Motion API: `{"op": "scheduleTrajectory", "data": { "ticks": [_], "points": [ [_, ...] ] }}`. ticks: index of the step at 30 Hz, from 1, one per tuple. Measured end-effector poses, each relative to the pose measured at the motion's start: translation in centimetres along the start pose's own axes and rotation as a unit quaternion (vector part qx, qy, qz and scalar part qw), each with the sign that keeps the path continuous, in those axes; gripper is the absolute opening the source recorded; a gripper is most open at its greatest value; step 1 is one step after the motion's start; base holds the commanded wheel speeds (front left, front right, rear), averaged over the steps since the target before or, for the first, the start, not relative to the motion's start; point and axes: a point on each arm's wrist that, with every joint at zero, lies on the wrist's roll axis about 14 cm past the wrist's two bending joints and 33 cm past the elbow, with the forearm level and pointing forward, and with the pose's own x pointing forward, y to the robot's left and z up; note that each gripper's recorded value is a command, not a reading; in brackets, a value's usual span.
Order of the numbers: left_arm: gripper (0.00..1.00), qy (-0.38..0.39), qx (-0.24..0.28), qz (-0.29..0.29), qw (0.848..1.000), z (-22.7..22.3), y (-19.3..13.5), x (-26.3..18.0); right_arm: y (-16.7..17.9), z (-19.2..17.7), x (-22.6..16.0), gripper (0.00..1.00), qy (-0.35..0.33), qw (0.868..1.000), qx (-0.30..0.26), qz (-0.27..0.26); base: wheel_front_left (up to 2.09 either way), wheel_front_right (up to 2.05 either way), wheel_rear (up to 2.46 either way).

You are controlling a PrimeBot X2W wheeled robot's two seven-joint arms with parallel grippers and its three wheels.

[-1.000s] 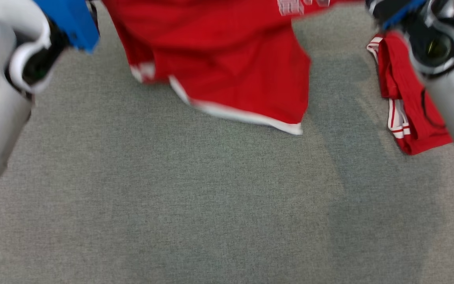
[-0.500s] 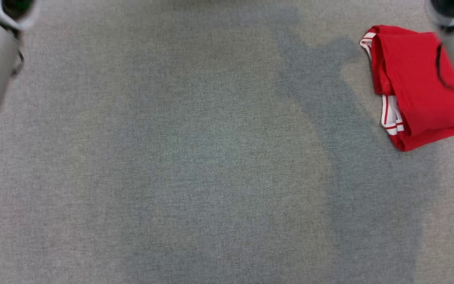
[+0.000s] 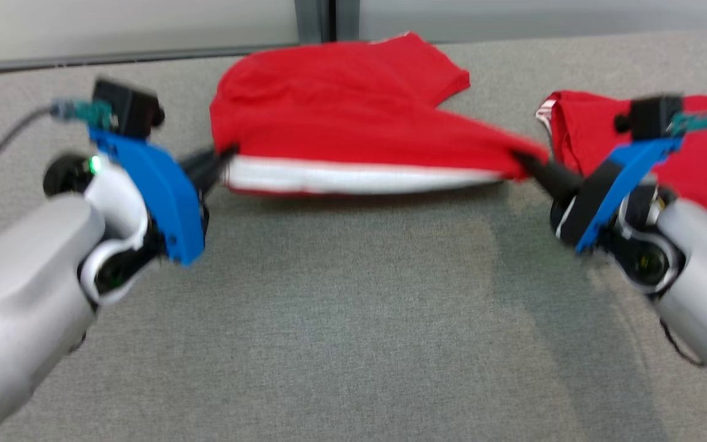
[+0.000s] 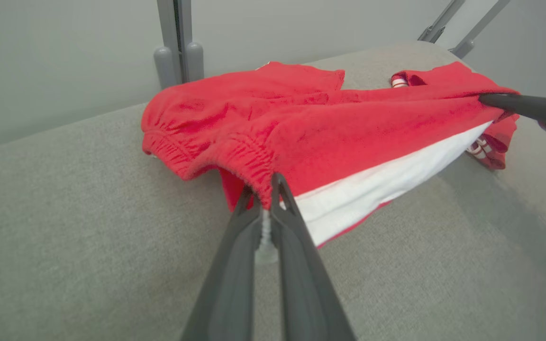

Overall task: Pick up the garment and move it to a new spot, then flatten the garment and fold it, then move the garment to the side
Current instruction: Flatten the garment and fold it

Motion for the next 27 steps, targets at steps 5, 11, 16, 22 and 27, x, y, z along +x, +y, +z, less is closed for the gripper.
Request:
{"op": "scheduleTrajectory", "data": {
  "ticks": [5, 11, 16, 22, 27],
  "points": [
    [0.0, 0.053, -0.026, -0.028, 0.998, -3.9, -2.6, -3.1, 0.3, -4.6, -3.3, 0.0, 0.072, 0.997, 0.022, 0.0, 0.0, 0.0, 0.0],
    [0.0, 0.115, -0.032, -0.057, 0.991, -8.3, -5.7, -6.1, 2.1, -10.2, -7.5, 0.0, 0.171, 0.985, 0.032, 0.024, 0.0, 0.0, 0.0],
    [0.0, 0.188, -0.049, -0.086, 0.977, -12.6, -8.4, -9.3, 2.4, -15.2, -12.3, 0.0, 0.27, 0.961, 0.05, 0.033, 0.0, 0.0, 0.0],
    [0.0, 0.205, -0.069, -0.114, 0.97, -13.3, -10.3, -11.8, 1.7, -14.9, -15.1, 0.0, 0.284, 0.957, 0.045, 0.03, 0.0, 0.0, 0.0],
    [0.0, 0.202, -0.083, -0.113, 0.969, -12.3, -10.0, -12.3, 2.0, -12.9, -14.9, 0.0, 0.279, 0.958, 0.046, 0.042, 0.0, 0.0, 0.0]
  ]
}}
